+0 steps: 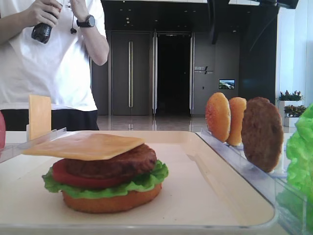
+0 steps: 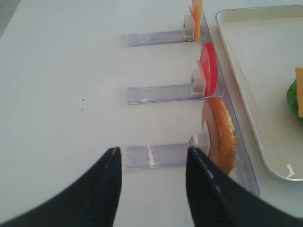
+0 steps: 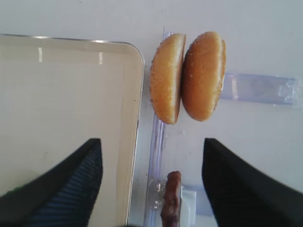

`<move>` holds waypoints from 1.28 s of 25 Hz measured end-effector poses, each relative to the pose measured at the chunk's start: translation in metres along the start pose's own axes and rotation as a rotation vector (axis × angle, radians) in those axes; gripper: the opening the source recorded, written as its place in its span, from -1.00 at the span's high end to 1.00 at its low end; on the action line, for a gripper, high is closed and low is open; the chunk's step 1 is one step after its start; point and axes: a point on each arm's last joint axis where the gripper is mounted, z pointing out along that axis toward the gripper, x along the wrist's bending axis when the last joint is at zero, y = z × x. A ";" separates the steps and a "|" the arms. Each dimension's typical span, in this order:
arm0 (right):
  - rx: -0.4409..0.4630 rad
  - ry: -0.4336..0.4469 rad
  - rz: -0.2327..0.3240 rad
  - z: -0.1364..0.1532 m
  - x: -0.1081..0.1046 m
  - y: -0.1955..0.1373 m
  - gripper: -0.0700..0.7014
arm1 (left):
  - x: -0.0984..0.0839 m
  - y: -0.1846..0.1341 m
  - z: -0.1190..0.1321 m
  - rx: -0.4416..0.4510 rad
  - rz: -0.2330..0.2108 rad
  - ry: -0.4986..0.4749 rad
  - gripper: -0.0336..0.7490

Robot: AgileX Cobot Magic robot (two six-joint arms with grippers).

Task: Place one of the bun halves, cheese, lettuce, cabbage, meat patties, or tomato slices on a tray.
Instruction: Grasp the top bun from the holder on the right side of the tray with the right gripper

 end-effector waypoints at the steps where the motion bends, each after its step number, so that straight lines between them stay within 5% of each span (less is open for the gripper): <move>1: 0.002 -0.001 0.001 0.004 0.000 0.001 -0.38 | 0.000 0.000 0.000 0.000 0.000 0.000 0.03; 32: 0.022 -0.010 0.005 0.064 -0.010 0.014 -0.38 | 0.000 0.000 0.000 0.000 0.000 0.000 0.03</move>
